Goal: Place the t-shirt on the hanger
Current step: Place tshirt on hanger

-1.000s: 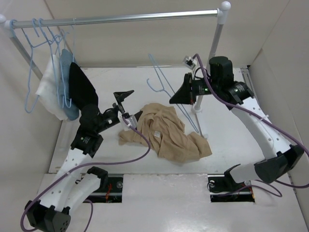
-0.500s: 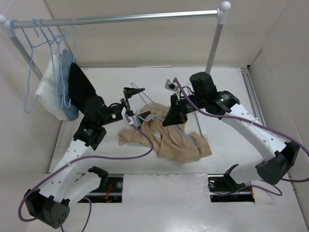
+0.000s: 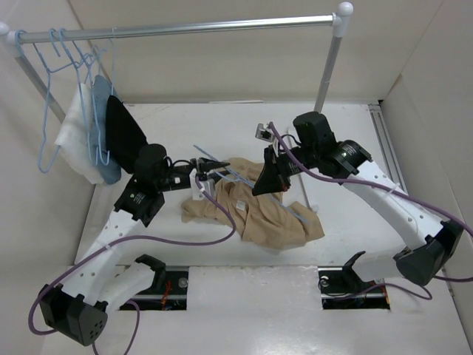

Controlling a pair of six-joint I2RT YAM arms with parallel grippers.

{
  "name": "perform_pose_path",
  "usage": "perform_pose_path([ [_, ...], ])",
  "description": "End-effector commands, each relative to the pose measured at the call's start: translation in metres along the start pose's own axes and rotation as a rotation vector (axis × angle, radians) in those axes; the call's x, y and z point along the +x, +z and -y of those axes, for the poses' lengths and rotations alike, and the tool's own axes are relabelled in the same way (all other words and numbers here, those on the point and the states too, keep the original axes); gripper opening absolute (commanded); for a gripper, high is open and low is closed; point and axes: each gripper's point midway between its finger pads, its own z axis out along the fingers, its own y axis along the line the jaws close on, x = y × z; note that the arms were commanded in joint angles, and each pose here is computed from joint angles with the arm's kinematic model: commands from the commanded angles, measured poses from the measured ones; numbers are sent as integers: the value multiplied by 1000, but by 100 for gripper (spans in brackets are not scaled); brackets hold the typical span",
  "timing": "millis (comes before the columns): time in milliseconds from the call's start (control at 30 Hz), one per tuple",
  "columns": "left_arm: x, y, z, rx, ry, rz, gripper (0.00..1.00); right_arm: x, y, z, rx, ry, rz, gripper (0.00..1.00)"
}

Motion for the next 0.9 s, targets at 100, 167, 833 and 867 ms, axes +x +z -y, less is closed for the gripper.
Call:
perform_pose_path([
  [100, -31, 2, -11, -4, 10, 92, 7, -23, -1, -4, 1, -111, 49, 0],
  [167, -28, 2, -8, 0, 2, 88, 1, -23, -1, -4, 1, -111, 49, 0],
  [833, 3, 21, 12, 50, 7, 43, 52, -30, 11, 31, 163, -161, 4, 0],
  [867, 3, 21, 12, 49, 7, 43, 52, -28, 15, 30, 155, -158, -6, 0],
])
